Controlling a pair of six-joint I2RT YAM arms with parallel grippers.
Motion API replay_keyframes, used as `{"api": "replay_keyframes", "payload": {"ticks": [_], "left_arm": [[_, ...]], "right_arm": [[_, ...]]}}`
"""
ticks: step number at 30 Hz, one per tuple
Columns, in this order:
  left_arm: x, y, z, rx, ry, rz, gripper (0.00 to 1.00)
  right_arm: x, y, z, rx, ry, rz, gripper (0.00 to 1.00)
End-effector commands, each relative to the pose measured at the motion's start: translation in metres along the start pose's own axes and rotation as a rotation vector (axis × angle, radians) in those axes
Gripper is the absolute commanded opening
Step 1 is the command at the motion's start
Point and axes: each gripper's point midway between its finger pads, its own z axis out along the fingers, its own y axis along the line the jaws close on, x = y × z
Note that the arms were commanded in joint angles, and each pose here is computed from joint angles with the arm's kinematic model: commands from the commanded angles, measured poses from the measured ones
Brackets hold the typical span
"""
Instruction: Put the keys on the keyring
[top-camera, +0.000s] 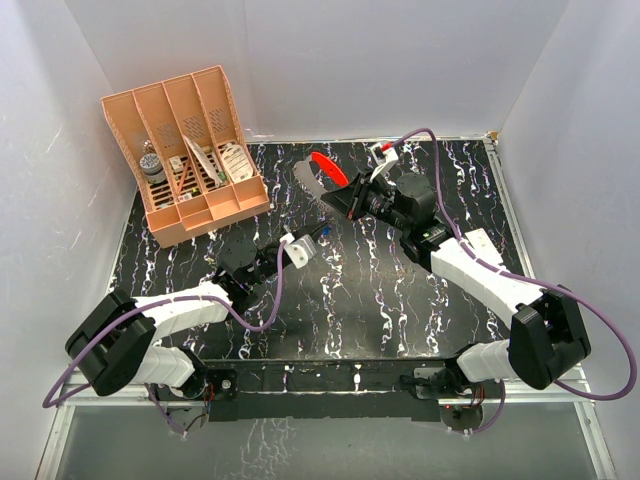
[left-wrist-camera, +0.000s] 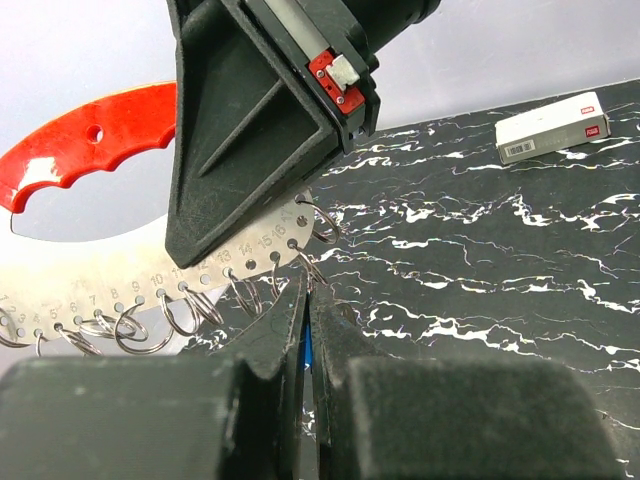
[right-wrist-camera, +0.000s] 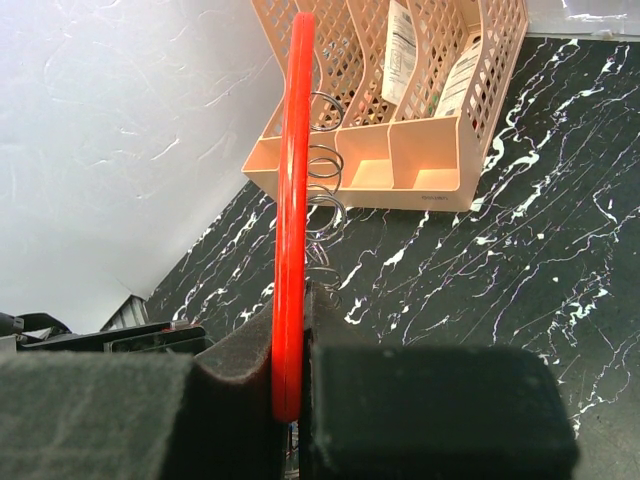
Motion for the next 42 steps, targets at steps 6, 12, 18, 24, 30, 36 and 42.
{"api": "replay_keyframes", "payload": {"ticks": [6, 12, 18, 24, 30, 36, 42], "left_arm": [[-0.024, 0.010, 0.008, -0.013, -0.069, 0.041, 0.00], [-0.026, 0.010, 0.009, -0.007, -0.075, 0.046, 0.00], [-0.029, 0.010, 0.009, -0.008, -0.083, 0.045, 0.00], [-0.031, 0.009, 0.009, -0.001, -0.089, 0.044, 0.00], [-0.032, 0.007, 0.008, 0.005, -0.094, 0.043, 0.00], [-0.033, 0.005, 0.007, 0.013, -0.094, 0.042, 0.00], [-0.033, 0.004, 0.004, 0.014, -0.092, 0.040, 0.00]], "right_arm": [[-0.032, 0.024, 0.003, -0.065, -0.077, -0.049, 0.00], [-0.031, 0.023, 0.004, -0.064, -0.074, -0.049, 0.00], [-0.030, 0.022, 0.004, -0.062, -0.071, -0.049, 0.00], [-0.030, 0.022, 0.004, -0.061, -0.072, -0.049, 0.00], [-0.030, 0.021, 0.005, -0.057, -0.073, -0.050, 0.00], [-0.032, 0.021, 0.005, -0.053, -0.078, -0.052, 0.00], [-0.033, 0.021, 0.005, -0.052, -0.080, -0.053, 0.00]]}}
